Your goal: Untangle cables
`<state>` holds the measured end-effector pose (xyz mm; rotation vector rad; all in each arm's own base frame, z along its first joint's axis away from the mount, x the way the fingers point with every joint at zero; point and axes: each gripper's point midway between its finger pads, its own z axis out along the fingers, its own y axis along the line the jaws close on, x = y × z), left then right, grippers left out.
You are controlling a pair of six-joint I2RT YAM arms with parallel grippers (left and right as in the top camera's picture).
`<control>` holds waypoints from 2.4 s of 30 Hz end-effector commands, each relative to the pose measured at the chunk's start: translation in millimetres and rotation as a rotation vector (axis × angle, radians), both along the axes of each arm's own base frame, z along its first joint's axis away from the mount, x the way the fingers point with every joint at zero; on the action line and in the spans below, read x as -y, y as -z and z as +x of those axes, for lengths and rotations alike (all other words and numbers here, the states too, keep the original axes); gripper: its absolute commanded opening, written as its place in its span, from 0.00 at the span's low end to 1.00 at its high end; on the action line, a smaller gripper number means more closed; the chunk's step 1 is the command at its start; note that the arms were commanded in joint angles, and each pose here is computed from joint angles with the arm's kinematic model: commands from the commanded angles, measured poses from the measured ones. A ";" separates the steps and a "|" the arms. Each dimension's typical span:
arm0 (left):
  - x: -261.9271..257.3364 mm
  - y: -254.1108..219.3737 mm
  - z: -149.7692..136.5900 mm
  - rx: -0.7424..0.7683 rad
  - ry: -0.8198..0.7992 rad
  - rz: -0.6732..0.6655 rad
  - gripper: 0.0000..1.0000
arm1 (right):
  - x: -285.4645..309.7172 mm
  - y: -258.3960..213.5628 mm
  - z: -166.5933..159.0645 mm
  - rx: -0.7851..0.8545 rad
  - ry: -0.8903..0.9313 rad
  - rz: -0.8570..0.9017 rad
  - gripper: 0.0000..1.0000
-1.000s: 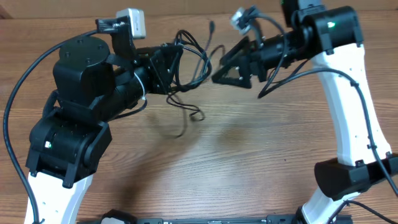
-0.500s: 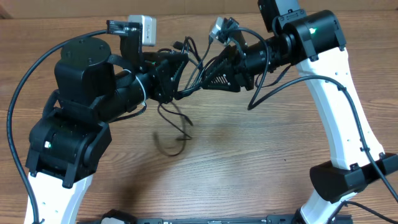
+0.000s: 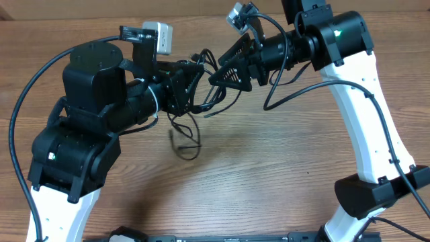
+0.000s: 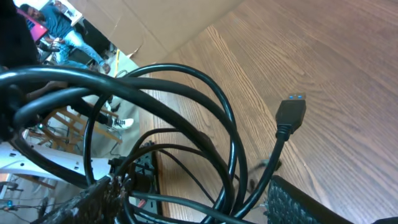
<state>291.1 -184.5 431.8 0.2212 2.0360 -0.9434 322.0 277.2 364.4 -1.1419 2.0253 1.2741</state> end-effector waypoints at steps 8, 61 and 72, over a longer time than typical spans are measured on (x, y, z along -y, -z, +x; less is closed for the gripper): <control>0.1 -20.4 -0.7 0.093 0.021 0.002 0.04 | 2.0 2.1 -7.3 -0.052 0.012 -0.021 0.51; -0.8 -33.1 30.1 -0.426 0.071 -0.539 0.04 | 4.4 -17.3 -48.9 0.581 -0.342 -0.049 0.53; 0.0 -36.7 29.7 -0.416 0.084 -0.545 0.04 | 3.8 -18.4 -47.1 0.556 -0.320 -0.048 0.04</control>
